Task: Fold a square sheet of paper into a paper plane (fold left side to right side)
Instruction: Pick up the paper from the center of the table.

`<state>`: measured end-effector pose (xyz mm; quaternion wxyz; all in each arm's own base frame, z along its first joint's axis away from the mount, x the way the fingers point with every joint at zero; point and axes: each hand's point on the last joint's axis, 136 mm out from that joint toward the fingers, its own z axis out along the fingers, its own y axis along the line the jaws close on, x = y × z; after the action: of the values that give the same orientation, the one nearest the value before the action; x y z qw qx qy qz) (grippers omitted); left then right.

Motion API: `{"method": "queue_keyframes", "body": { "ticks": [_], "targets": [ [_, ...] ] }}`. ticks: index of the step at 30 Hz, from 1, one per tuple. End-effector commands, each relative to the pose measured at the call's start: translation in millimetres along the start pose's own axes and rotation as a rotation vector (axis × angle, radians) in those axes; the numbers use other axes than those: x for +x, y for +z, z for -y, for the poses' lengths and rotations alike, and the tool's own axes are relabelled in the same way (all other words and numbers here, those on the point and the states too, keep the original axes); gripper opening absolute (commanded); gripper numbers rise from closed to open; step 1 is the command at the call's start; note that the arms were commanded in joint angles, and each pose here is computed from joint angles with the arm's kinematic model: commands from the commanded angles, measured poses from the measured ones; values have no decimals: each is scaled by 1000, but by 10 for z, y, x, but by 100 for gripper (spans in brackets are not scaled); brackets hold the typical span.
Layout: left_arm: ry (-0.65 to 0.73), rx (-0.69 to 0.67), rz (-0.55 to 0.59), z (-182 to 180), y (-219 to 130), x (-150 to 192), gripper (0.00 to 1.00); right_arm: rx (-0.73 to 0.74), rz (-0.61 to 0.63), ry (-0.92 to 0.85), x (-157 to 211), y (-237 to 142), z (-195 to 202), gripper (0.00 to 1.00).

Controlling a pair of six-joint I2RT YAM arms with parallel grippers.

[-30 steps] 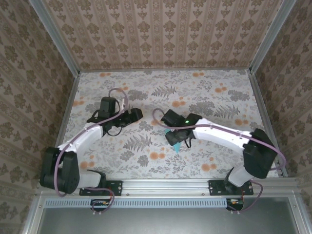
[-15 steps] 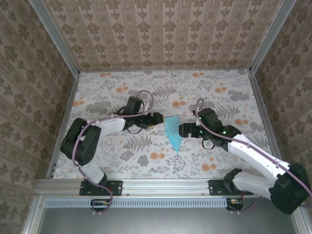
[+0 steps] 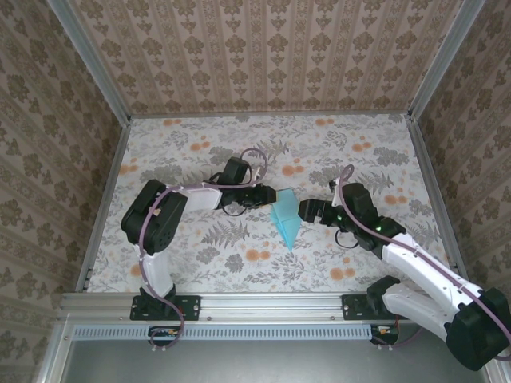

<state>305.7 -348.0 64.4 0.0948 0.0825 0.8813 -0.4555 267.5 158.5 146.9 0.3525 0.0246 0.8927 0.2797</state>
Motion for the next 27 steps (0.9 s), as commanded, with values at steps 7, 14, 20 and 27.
{"method": "queue_keyframes", "body": {
  "ticks": [7, 14, 20, 27],
  "targets": [
    [97, 32, 17, 21, -220, 39, 5, -110, -22, -77, -22, 138, -201, 100],
    [169, 61, 16, 31, -371, 207, 2, -204, -157, -17, 29, 439, -206, 90],
    [202, 98, 15, 30, -402, 324, 2, -286, -276, 22, 122, 703, -132, 77],
    [215, 121, 24, 17, -397, 370, 1, -363, -281, 61, 142, 1000, 11, 72]
  ]
}}
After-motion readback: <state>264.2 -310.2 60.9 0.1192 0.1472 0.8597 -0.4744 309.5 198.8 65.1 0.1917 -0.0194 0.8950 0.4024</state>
